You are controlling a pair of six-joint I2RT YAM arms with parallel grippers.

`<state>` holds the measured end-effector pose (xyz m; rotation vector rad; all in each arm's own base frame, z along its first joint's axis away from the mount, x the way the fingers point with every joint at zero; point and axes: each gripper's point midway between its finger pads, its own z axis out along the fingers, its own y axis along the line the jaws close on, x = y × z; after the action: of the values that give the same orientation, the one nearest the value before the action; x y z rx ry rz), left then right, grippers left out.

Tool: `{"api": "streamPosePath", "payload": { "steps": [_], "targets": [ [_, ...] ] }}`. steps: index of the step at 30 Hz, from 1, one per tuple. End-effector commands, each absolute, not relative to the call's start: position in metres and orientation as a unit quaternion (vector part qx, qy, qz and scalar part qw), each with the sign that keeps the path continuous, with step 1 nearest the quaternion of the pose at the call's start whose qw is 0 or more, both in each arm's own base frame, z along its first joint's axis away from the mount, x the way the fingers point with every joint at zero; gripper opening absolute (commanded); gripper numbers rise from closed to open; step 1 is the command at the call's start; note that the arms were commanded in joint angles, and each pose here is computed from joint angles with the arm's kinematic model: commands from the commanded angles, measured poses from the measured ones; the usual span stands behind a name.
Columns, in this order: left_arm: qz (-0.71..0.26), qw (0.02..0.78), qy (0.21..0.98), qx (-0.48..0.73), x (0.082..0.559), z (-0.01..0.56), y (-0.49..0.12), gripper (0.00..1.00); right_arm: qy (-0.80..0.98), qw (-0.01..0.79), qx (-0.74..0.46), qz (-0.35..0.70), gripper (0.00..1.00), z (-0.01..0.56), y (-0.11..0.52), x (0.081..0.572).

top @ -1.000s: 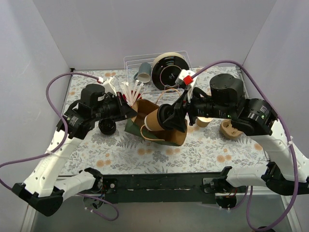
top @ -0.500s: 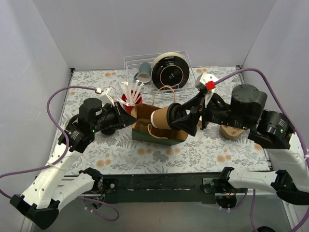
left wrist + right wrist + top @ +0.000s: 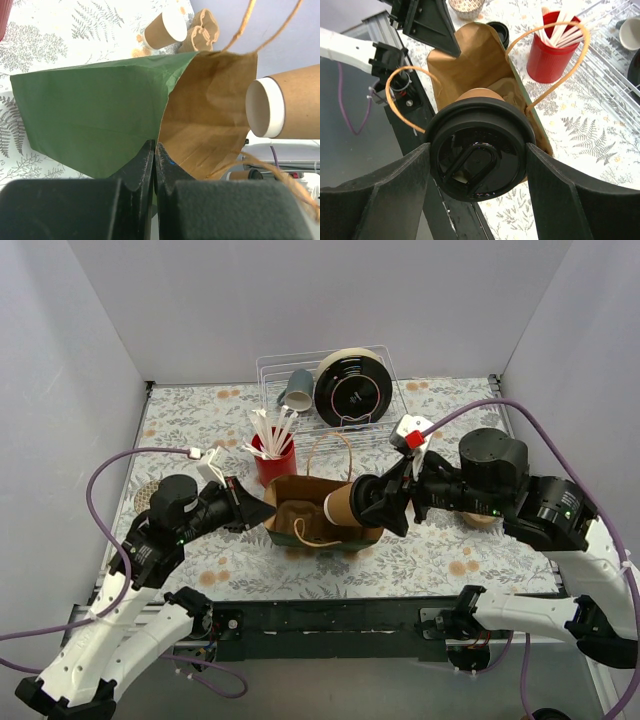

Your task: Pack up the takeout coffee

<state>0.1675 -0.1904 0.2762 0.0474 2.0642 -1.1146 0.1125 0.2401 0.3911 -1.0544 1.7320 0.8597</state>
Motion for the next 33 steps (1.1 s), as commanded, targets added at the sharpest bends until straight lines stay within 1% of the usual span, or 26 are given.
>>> {"api": "streamPosePath", "payload": {
  "steps": [1,4,8,15,18,21,23,24,26,30,32,33],
  "targets": [
    [-0.438,0.388,0.810,0.038,0.167,0.273,-0.192,0.00,0.688,0.458,-0.458,0.328,0.35,0.391,0.240,0.114],
    [-0.430,0.386,0.815,0.042,0.169,0.268,-0.192,0.00,0.695,0.437,-0.489,0.295,0.35,0.372,0.241,0.117],
    [-0.425,0.391,0.815,0.050,0.171,0.270,-0.192,0.00,0.687,0.447,-0.514,0.254,0.35,0.370,0.247,0.127],
    [-0.444,0.460,0.762,0.099,0.185,0.306,-0.202,0.00,0.692,0.463,-0.524,0.181,0.34,0.369,0.255,0.148],
    [-0.459,0.466,0.748,0.113,0.186,0.311,-0.208,0.00,0.688,0.468,-0.527,0.174,0.34,0.372,0.255,0.145],
    [-0.463,0.471,0.742,0.117,0.185,0.309,-0.209,0.00,0.686,0.459,-0.538,0.169,0.34,0.372,0.253,0.137],
    [-0.472,0.463,0.741,0.120,0.181,0.299,-0.211,0.00,0.691,0.438,-0.553,0.156,0.34,0.361,0.251,0.131],
    [-0.483,0.474,0.726,0.122,0.181,0.305,-0.212,0.00,0.688,0.435,-0.561,0.151,0.34,0.358,0.251,0.127],
    [-0.498,0.469,0.719,0.121,0.180,0.301,-0.217,0.00,0.692,0.434,-0.559,0.145,0.34,0.355,0.250,0.125],
    [-0.507,0.455,0.721,0.125,0.179,0.289,-0.224,0.00,0.703,0.444,-0.541,0.130,0.32,0.353,0.243,0.127],
    [-0.505,0.454,0.722,0.133,0.175,0.283,-0.225,0.00,0.709,0.437,-0.539,0.127,0.32,0.346,0.240,0.125],
    [-0.502,0.444,0.730,0.135,0.173,0.270,-0.226,0.00,0.711,0.428,-0.543,0.124,0.32,0.337,0.239,0.122]
  ]
}}
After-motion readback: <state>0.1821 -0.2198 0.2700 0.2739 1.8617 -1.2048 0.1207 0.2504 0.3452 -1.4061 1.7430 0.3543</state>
